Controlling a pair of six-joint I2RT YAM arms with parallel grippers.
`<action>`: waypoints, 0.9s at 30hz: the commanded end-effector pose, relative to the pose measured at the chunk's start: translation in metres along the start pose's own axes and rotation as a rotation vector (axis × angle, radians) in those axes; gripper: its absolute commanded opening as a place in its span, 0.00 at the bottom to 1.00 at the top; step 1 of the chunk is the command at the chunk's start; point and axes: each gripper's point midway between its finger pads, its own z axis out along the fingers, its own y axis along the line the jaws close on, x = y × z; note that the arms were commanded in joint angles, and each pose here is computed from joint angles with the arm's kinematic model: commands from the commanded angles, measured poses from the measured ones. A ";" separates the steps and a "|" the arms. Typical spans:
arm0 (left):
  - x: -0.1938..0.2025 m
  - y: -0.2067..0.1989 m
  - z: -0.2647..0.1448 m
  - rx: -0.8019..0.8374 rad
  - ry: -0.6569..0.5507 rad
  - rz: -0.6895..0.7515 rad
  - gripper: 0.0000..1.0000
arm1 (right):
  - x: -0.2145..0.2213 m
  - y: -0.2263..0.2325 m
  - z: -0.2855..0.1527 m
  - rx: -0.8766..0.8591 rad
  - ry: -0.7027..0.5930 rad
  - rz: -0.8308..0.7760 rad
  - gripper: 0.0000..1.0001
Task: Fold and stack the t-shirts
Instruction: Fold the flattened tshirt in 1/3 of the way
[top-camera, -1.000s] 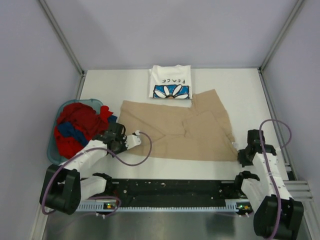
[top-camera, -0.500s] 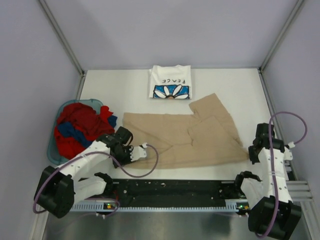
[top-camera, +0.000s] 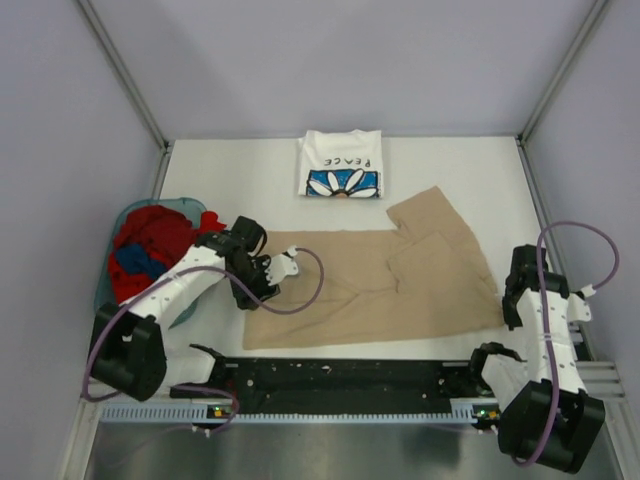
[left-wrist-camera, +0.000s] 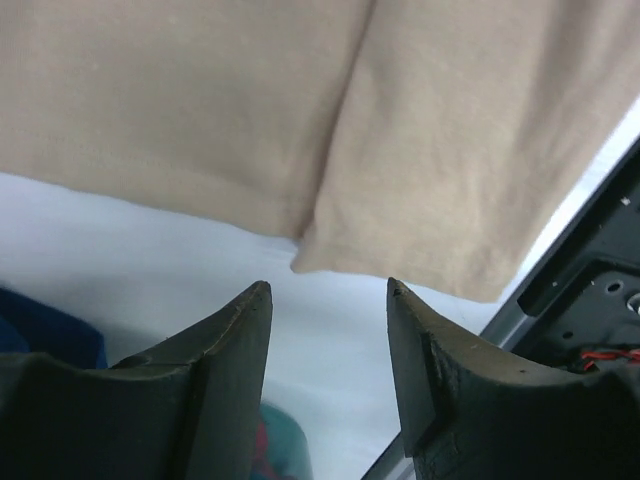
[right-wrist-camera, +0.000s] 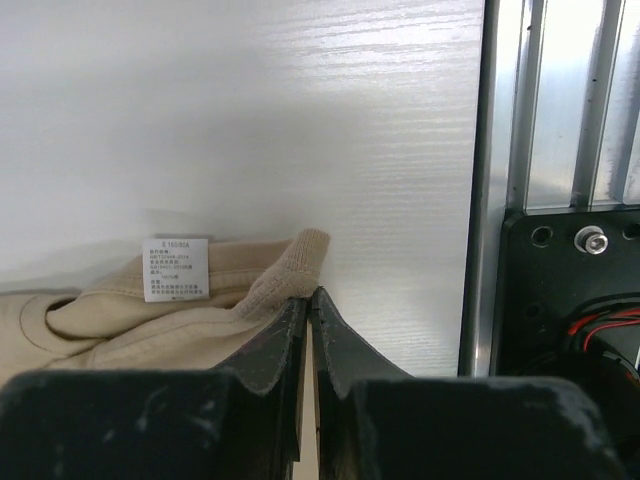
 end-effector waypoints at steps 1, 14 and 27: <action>-0.007 0.006 0.021 0.071 0.018 -0.060 0.54 | -0.016 -0.003 0.001 0.032 -0.068 0.032 0.03; 0.013 0.004 0.054 0.142 0.096 -0.097 0.00 | -0.015 -0.007 0.008 0.054 -0.085 0.036 0.02; 0.055 0.018 0.057 0.012 0.246 -0.267 0.00 | -0.015 -0.011 0.011 0.074 -0.085 0.036 0.03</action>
